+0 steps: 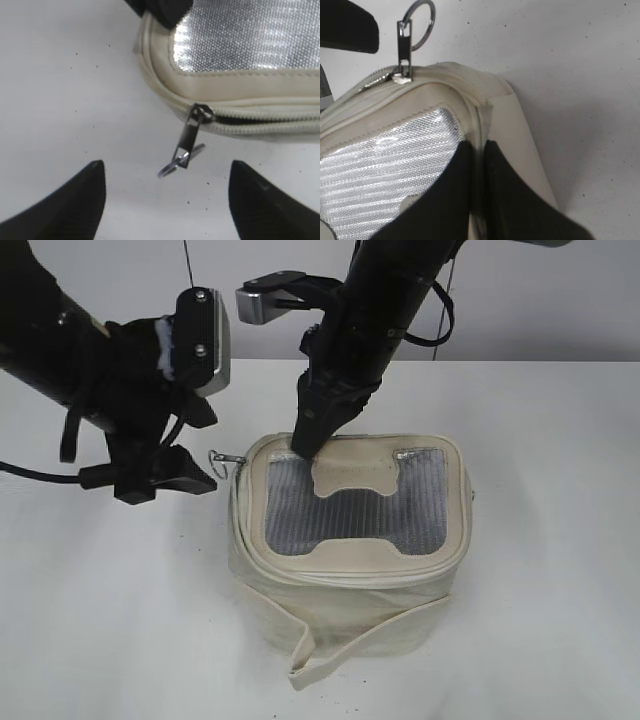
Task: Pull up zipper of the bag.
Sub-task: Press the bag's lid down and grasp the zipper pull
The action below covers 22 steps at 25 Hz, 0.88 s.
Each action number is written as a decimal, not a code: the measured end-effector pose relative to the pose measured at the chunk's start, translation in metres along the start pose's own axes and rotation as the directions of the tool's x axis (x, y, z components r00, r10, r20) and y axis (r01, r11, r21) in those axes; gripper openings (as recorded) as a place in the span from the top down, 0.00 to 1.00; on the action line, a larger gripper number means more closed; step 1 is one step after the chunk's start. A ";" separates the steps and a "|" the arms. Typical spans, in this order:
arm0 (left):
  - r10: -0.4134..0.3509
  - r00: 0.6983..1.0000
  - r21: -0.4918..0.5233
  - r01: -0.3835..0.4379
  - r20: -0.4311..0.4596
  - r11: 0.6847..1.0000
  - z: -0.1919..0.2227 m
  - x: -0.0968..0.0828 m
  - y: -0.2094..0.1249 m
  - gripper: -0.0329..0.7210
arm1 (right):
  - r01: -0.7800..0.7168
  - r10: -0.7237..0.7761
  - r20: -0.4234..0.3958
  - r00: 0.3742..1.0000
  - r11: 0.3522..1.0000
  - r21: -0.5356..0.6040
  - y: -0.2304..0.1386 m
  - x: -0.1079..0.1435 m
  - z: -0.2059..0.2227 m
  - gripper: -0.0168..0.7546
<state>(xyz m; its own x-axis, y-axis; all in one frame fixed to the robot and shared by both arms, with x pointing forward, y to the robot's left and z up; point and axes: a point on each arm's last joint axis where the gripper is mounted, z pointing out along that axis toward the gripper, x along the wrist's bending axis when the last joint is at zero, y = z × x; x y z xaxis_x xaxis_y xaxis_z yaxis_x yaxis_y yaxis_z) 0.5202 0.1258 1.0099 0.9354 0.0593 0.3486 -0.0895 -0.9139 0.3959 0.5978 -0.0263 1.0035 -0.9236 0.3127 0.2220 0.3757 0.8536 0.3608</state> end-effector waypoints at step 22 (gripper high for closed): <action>0.054 0.999 0.000 -0.054 -0.009 0.999 0.008 -0.004 0.009 0.69 | 0.000 0.000 0.000 1.000 1.000 0.000 0.000 0.000 0.000 0.92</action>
<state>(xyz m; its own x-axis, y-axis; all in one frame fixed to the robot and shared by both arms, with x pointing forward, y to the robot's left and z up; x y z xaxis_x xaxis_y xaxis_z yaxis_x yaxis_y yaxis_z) 0.5183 0.1144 1.0052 0.9261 0.0139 0.3770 -0.1394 -0.9159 0.3764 0.5978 -0.0263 1.0035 -0.9236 0.3127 0.2220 0.3757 0.8536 0.3608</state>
